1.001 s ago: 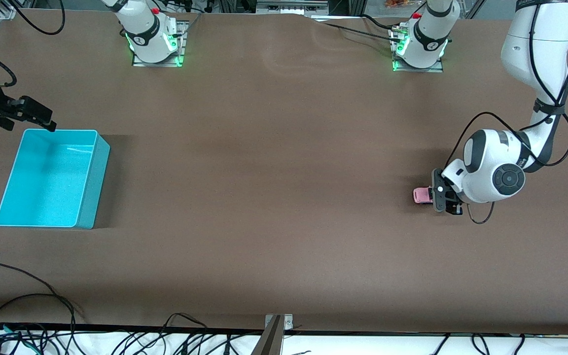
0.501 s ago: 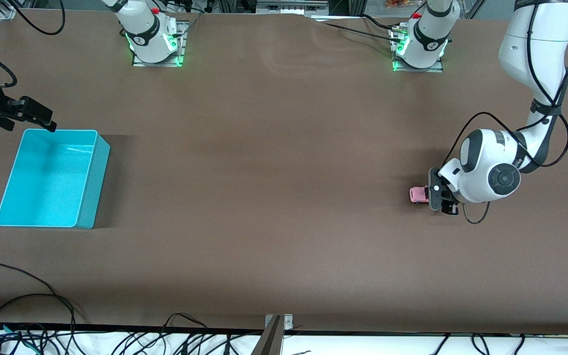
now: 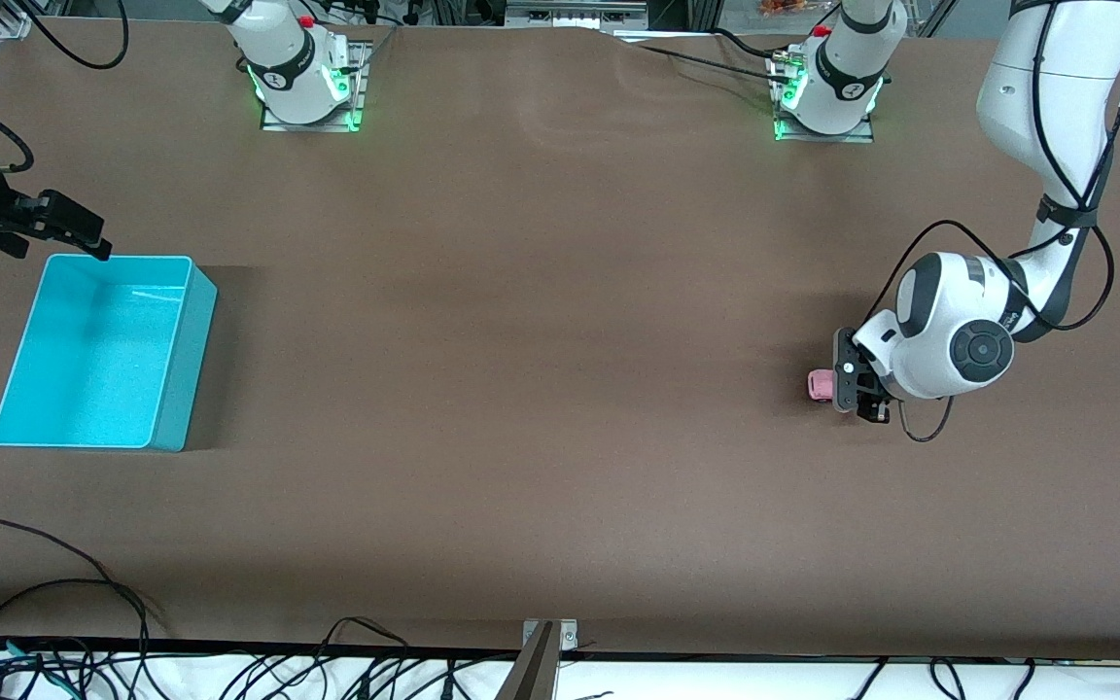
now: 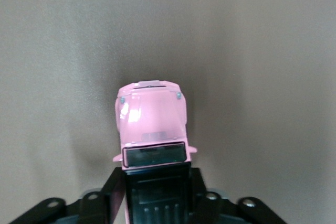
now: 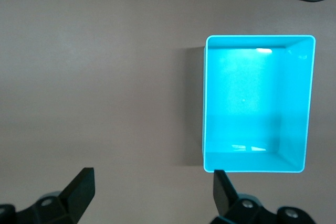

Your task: Wind and store pink jeep toy

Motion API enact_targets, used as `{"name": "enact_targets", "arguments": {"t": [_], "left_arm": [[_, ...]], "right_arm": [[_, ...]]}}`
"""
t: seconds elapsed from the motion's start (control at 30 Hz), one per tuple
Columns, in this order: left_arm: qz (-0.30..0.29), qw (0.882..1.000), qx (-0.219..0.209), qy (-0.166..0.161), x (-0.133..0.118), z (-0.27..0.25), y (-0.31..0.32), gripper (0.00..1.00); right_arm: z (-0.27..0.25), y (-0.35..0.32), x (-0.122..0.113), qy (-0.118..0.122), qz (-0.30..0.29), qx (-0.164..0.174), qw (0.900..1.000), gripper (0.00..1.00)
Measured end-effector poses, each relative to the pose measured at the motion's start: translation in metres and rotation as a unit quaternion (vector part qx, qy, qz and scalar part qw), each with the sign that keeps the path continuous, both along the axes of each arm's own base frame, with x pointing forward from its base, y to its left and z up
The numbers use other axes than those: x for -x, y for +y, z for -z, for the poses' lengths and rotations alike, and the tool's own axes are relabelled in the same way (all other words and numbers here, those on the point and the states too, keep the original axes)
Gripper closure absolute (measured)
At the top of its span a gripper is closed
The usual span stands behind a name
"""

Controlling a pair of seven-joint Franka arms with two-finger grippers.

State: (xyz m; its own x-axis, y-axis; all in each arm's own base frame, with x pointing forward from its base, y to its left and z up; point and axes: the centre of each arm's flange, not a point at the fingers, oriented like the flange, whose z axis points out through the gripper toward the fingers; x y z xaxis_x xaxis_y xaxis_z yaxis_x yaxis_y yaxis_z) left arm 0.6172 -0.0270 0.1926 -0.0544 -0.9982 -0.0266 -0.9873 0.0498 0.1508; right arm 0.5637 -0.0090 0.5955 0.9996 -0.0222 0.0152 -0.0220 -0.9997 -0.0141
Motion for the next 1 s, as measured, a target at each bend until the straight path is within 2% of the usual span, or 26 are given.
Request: {"name": "enact_targets", "arguments": {"t": [0.03, 0.63, 1.0], "left_arm": [[0.000, 1.000, 0.000, 0.000, 0.000, 0.000, 0.000, 0.48], [-0.006, 1.000, 0.001, 0.001, 0.000, 0.000, 0.017, 0.48], [-0.023, 1.000, 0.007, 0.001, 0.003, 0.000, 0.093, 0.48]], "right_arm": [[0.000, 0.000, 0.000, 0.000, 0.000, 0.000, 1.000, 0.00], [0.000, 0.000, 0.000, 0.000, 0.000, 0.000, 1.000, 0.00], [0.000, 0.000, 0.000, 0.000, 0.000, 0.000, 1.000, 0.00]]}}
